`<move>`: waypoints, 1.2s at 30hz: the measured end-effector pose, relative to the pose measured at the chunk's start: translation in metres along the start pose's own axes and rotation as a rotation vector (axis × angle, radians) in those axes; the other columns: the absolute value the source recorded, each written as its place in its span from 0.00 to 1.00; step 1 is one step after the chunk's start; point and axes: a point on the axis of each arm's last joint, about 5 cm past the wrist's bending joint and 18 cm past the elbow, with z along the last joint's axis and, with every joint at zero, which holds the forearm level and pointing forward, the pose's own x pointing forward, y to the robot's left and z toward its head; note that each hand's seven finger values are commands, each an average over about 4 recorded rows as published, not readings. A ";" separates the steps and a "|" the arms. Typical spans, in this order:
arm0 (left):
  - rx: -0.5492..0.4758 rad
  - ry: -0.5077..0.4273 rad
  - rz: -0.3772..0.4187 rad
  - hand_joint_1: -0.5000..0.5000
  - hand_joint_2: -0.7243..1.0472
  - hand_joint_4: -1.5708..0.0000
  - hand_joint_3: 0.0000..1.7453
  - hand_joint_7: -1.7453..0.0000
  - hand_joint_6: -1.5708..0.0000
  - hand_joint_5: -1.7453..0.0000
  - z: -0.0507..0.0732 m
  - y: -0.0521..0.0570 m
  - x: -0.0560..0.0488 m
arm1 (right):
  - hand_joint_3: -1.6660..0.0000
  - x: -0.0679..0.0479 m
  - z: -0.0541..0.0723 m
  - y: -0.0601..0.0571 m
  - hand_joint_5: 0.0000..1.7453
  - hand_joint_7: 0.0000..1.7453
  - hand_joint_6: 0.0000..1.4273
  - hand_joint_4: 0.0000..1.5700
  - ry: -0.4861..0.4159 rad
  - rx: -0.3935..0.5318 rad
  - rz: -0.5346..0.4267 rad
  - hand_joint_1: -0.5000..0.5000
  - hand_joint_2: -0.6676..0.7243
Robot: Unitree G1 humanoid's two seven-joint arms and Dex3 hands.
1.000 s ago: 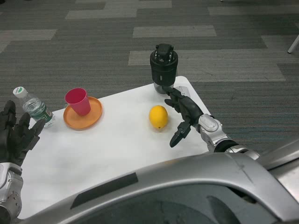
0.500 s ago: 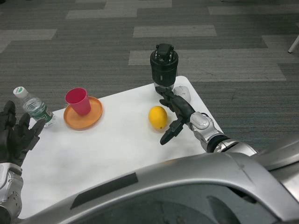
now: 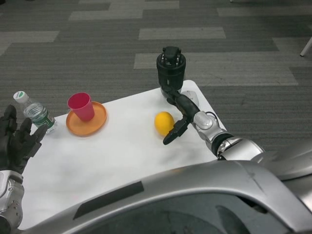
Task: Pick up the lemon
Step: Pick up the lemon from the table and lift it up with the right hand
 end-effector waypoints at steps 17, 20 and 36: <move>-0.006 -0.007 0.000 1.00 1.00 1.00 0.04 1.00 1.00 0.88 0.001 -0.001 0.001 | 0.93 0.001 -0.008 0.000 0.33 0.02 0.00 0.00 0.112 -0.046 0.035 0.38 0.55; -0.007 -0.009 -0.001 1.00 1.00 1.00 0.05 1.00 1.00 0.88 0.001 -0.001 0.001 | 0.95 0.000 -0.010 0.003 0.39 0.02 0.00 0.00 0.132 -0.054 0.050 0.36 0.53; -0.020 -0.025 -0.009 1.00 1.00 1.00 0.05 1.00 1.00 0.88 0.003 -0.003 0.003 | 0.86 0.005 -0.007 0.021 0.58 0.00 0.00 0.00 0.149 -0.163 0.100 0.33 0.33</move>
